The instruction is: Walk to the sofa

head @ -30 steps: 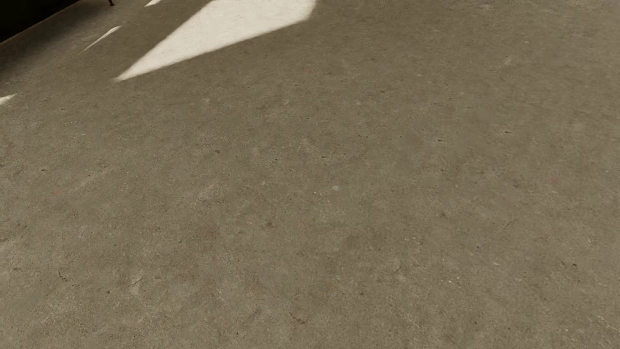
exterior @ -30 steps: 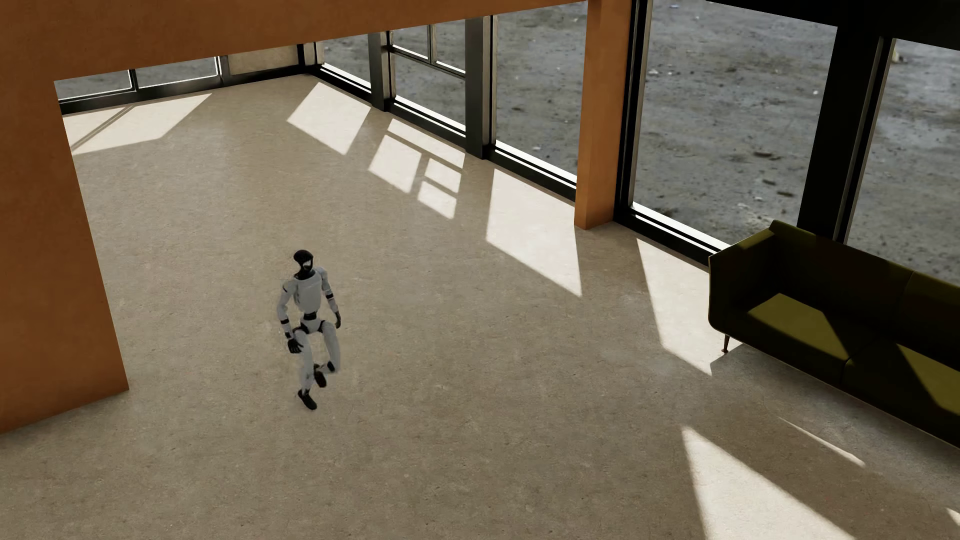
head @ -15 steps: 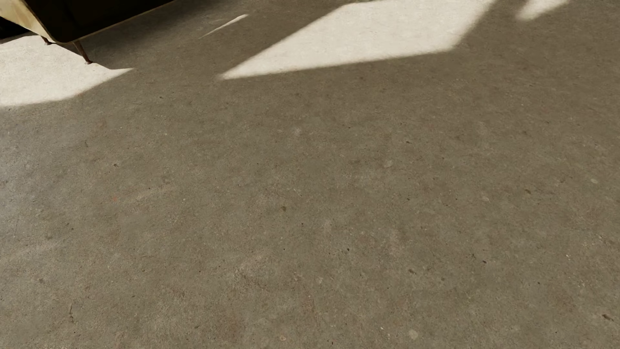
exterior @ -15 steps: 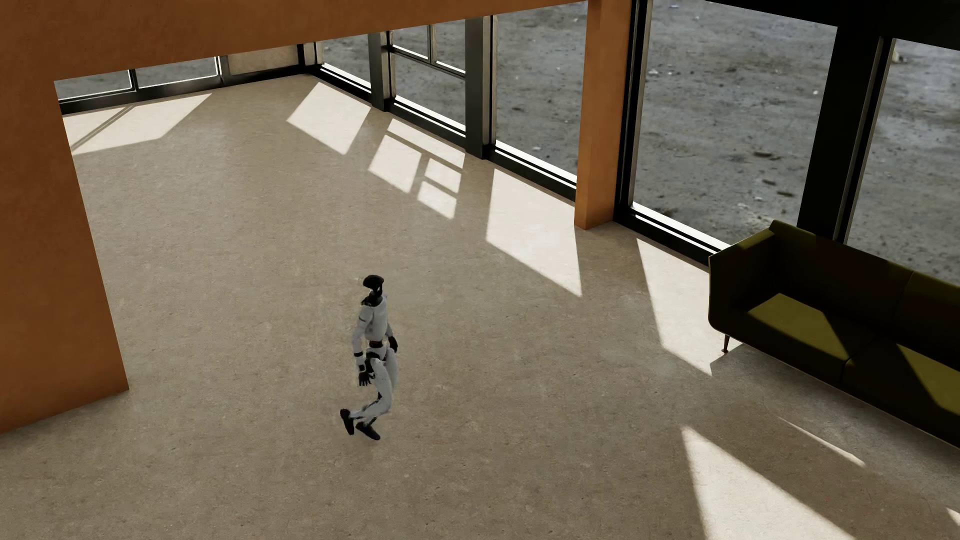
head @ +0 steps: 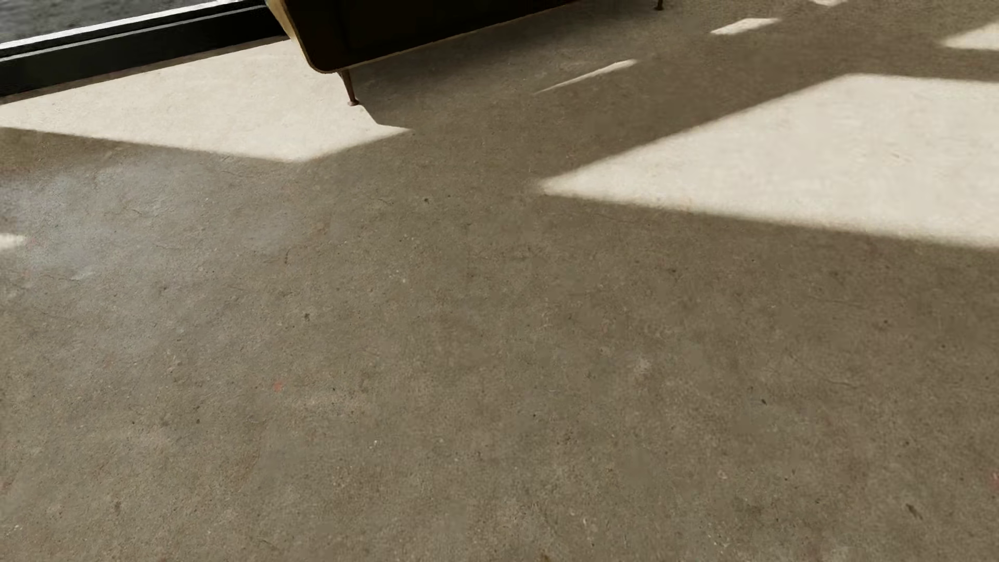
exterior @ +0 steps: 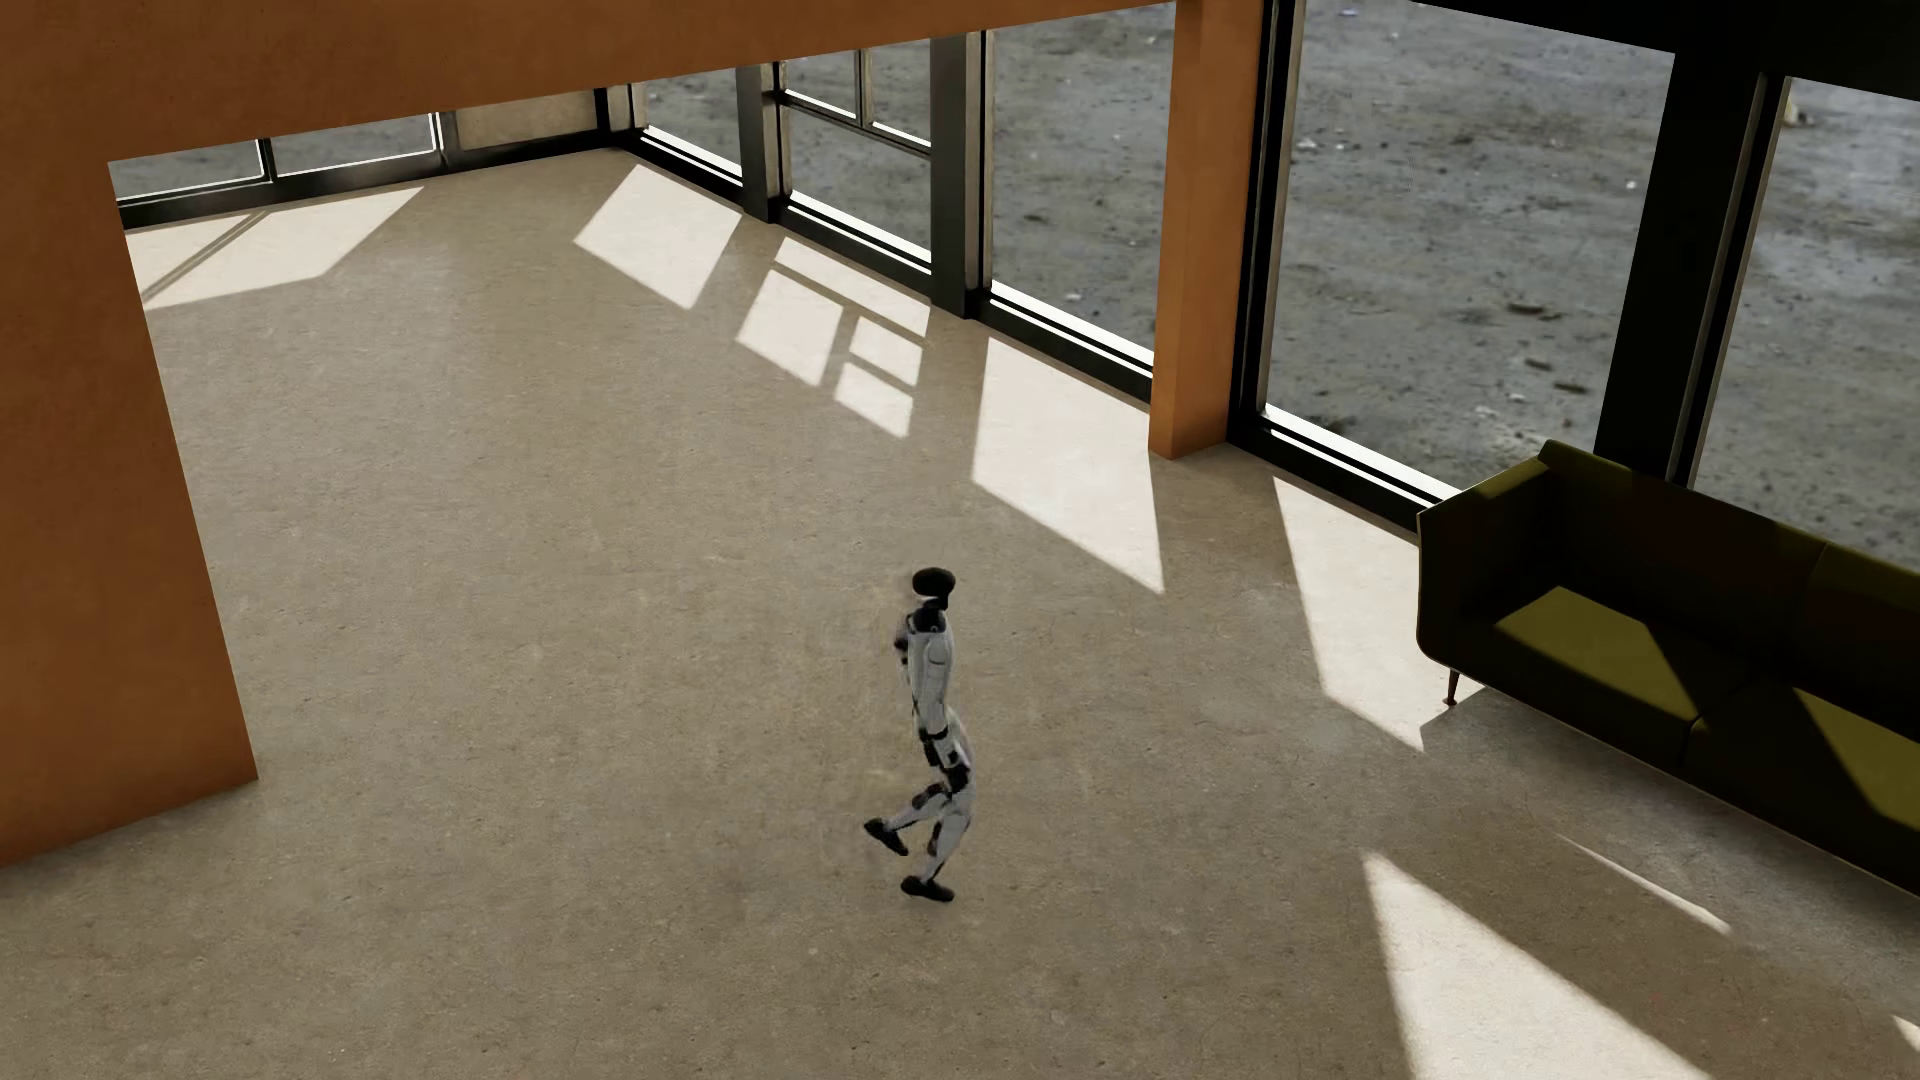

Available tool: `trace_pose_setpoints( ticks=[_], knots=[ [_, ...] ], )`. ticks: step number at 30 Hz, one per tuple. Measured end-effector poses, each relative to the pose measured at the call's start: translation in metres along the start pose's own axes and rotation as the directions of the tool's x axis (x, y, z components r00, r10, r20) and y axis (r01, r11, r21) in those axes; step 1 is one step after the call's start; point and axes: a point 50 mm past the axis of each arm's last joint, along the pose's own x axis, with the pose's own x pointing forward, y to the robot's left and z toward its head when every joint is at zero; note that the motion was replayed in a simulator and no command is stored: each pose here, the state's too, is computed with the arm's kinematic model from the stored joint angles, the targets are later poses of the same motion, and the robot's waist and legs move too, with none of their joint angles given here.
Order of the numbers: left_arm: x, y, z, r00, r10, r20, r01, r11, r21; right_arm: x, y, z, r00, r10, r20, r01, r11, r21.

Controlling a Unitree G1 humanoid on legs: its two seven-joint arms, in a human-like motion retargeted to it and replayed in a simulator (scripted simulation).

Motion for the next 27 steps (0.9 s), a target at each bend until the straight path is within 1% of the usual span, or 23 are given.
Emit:
trace_pose_setpoints(
  ticks=[1, 2, 5, 7, 8, 10, 11, 12, 13, 14, 16, 18, 19, 21, 22, 24, 25, 26, 27],
  knots=[
    [-0.005, 0.000, -0.017, 0.999, 0.003, -0.050, -0.003, 1.000, -0.007, 0.002, -0.012, 0.016, 0.998, -0.031, 0.057, 0.031, 1.000, 0.001],
    [-0.008, 0.003, -0.030, 0.996, 0.013, -0.090, -0.014, 1.000, -0.014, 0.003, -0.028, 0.035, 0.990, -0.080, 0.114, 0.077, 0.996, 0.033],
    [-0.017, 0.009, -0.055, 0.983, 0.035, -0.178, -0.042, 0.998, -0.038, -0.001, -0.074, 0.100, 0.931, -0.194, 0.310, 0.187, 0.981, 0.052],
    [-0.023, 0.009, -0.070, 0.973, 0.040, -0.227, -0.052, 0.997, -0.051, -0.008, -0.089, 0.122, 0.891, -0.238, 0.386, 0.223, 0.971, 0.086],
    [-0.026, 0.006, -0.080, 0.965, 0.031, -0.262, -0.047, 0.997, -0.054, -0.009, -0.086, 0.123, 0.887, -0.240, 0.395, 0.214, 0.971, 0.109],
    [-0.031, -0.002, -0.094, 0.945, 0.006, -0.326, -0.021, 0.999, -0.042, -0.001, -0.058, 0.104, 0.922, -0.188, 0.339, 0.148, 0.979, 0.143],
    [-0.027, 0.000, -0.088, 0.951, 0.012, -0.309, -0.030, 0.998, -0.052, 0.001, -0.044, 0.089, 0.941, -0.156, 0.299, 0.119, 0.983, 0.139],
    [-0.022, -0.003, -0.077, 0.963, 0.008, -0.270, -0.025, 0.998, -0.060, 0.004, -0.027, 0.080, 0.959, -0.098, 0.265, 0.075, 0.992, 0.098],
    [-0.016, -0.002, -0.061, 0.977, 0.015, -0.212, -0.031, 0.997, -0.074, 0.008, -0.007, 0.065, 0.978, -0.037, 0.203, 0.024, 0.998, 0.064],
    [-0.010, -0.002, -0.039, 0.991, 0.024, -0.130, -0.037, 0.994, -0.101, 0.007, 0.006, 0.043, 0.991, -0.021, 0.131, 0.005, 0.992, 0.124],
    [-0.005, 0.009, 0.006, 0.996, 0.067, 0.051, -0.060, 0.990, -0.128, -0.002, 0.040, -0.004, 0.997, 0.079, -0.015, -0.078, 0.994, 0.082],
    [-0.005, 0.029, 0.062, 0.960, 0.120, 0.252, -0.092, 0.989, -0.117, -0.015, 0.060, -0.043, 0.981, 0.136, -0.137, -0.127, 0.989, 0.075],
    [-0.007, 0.043, 0.088, 0.930, 0.145, 0.337, -0.118, 0.988, -0.099, -0.022, 0.073, -0.057, 0.963, 0.195, -0.189, -0.202, 0.979, -0.019],
    [-0.017, 0.066, 0.124, 0.867, 0.209, 0.452, -0.171, 0.978, -0.124, -0.038, 0.088, -0.083, 0.933, 0.242, -0.264, -0.264, 0.963, -0.049],
    [-0.019, 0.072, 0.129, 0.852, 0.236, 0.467, -0.184, 0.971, -0.155, -0.045, 0.093, -0.095, 0.916, 0.259, -0.306, -0.290, 0.955, -0.059],
    [-0.016, 0.069, 0.114, 0.873, 0.248, 0.419, -0.179, 0.964, -0.198, -0.054, 0.099, -0.110, 0.894, 0.268, -0.358, -0.298, 0.954, -0.029],
    [-0.010, 0.057, 0.098, 0.905, 0.220, 0.364, -0.155, 0.967, -0.200, -0.057, 0.102, -0.114, 0.885, 0.276, -0.375, -0.311, 0.950, -0.034],
    [-0.003, 0.041, 0.082, 0.939, 0.172, 0.298, -0.121, 0.976, -0.183, -0.054, 0.098, -0.111, 0.891, 0.268, -0.366, -0.307, 0.950, -0.051],
    [0.002, 0.029, 0.069, 0.962, 0.127, 0.240, -0.091, 0.984, -0.155, -0.044, 0.092, -0.097, 0.909, 0.261, -0.324, -0.305, 0.948, -0.092]
  ],
)
